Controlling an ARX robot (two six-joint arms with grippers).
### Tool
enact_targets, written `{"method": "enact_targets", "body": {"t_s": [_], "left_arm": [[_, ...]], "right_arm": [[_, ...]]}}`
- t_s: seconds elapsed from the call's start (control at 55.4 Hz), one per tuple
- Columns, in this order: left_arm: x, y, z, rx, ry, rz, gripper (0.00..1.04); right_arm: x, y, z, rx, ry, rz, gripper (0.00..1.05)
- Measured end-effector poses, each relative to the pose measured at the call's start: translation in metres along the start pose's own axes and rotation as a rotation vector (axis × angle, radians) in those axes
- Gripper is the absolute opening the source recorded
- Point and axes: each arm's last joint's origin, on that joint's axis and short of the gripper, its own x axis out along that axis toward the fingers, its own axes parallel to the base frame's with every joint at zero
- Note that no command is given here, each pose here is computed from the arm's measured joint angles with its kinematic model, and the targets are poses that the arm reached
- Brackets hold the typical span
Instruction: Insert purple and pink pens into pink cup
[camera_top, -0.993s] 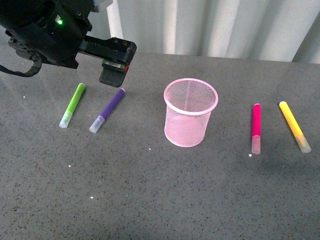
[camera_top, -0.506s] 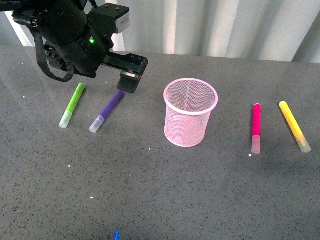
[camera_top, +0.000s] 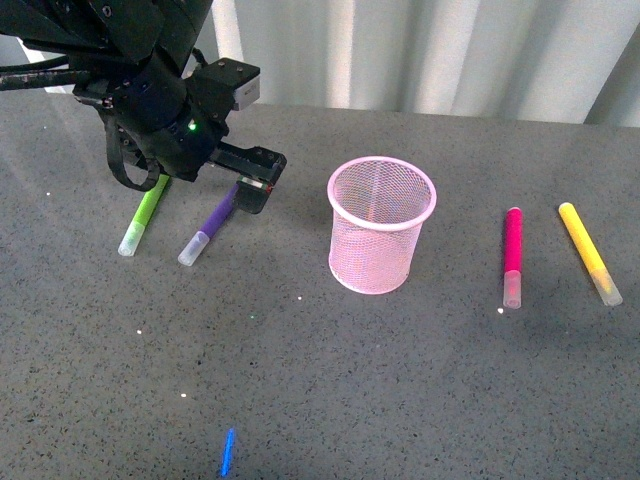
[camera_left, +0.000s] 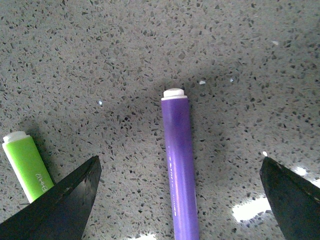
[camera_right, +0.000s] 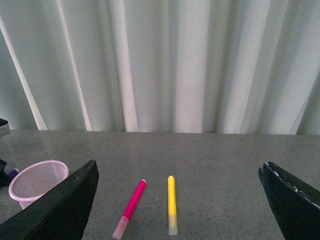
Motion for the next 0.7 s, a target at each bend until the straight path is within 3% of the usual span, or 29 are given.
{"method": "enact_targets", "body": {"t_s": [0.614, 0.704], "left_arm": [[0.024, -0.003, 0.009, 0.024, -0.003, -0.002, 0.98], [0.025, -0.003, 0.008, 0.026, -0.001, 0.001, 0.88]], "right_arm": [[0.000, 0.000, 0.000, 0.000, 0.000, 0.000, 0.98], [0.000, 0.000, 0.000, 0.000, 0.000, 0.000, 0.98]]}}
